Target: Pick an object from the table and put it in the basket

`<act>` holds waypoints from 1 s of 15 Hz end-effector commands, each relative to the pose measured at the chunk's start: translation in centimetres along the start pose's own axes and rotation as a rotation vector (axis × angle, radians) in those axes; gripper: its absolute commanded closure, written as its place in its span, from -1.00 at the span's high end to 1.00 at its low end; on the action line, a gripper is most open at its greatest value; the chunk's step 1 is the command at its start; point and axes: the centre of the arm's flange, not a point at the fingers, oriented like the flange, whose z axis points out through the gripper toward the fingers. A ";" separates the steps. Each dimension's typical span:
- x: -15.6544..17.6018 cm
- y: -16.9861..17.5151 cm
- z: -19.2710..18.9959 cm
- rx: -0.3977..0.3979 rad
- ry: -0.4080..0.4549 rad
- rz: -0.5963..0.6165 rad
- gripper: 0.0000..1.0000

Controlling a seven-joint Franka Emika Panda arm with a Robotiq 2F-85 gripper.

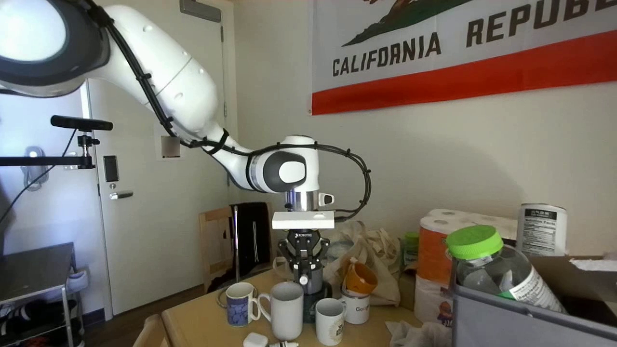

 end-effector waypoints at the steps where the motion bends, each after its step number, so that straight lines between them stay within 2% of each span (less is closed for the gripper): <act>1: 2.7 -0.4 -2.9 -0.081 0.119 -0.012 -0.89; 5: 6.8 0.1 -4.3 -0.167 0.309 -0.042 -0.89; 8: 10.8 0.3 -4.4 -0.206 0.421 -0.071 -0.89; 12: 15.9 0.3 -3.0 -0.248 0.520 -0.119 -0.89; 15: 19.4 1.1 -0.1 -0.259 0.547 -0.138 -0.89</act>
